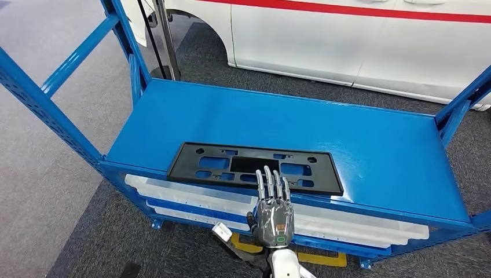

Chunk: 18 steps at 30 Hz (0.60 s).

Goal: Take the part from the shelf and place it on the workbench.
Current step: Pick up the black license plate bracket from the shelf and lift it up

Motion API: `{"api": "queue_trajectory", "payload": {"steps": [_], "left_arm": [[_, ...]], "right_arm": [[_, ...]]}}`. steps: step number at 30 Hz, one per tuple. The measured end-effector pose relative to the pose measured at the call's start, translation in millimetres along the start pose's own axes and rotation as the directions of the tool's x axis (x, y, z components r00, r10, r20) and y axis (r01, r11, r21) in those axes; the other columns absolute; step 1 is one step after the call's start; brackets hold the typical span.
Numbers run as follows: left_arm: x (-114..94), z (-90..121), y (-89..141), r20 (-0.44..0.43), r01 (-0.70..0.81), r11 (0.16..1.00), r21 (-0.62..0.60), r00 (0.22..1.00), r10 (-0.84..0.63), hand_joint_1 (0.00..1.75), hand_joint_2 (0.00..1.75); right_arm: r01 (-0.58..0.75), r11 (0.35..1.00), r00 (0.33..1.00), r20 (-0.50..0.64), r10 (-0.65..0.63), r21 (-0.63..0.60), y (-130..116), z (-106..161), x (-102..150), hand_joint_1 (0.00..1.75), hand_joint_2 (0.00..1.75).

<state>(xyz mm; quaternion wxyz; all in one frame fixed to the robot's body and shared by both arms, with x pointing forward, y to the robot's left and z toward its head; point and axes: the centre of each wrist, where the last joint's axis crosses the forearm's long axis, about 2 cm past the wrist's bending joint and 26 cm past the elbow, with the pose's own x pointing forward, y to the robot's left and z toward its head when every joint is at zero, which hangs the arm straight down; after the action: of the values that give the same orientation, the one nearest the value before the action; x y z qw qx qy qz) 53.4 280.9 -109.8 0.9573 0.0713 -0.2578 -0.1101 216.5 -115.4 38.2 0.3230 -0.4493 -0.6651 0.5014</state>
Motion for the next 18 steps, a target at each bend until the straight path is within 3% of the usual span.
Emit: {"api": "queue_trajectory", "payload": {"steps": [18], "left_arm": [[1.4,-1.6,5.4,0.000,0.067,0.998,0.008,0.998,-0.067,0.00,0.00]], "right_arm": [[-0.023,1.000,0.993,-0.113,0.021,-0.020,-2.8,-20.6,-50.6,0.00,1.75]]}}
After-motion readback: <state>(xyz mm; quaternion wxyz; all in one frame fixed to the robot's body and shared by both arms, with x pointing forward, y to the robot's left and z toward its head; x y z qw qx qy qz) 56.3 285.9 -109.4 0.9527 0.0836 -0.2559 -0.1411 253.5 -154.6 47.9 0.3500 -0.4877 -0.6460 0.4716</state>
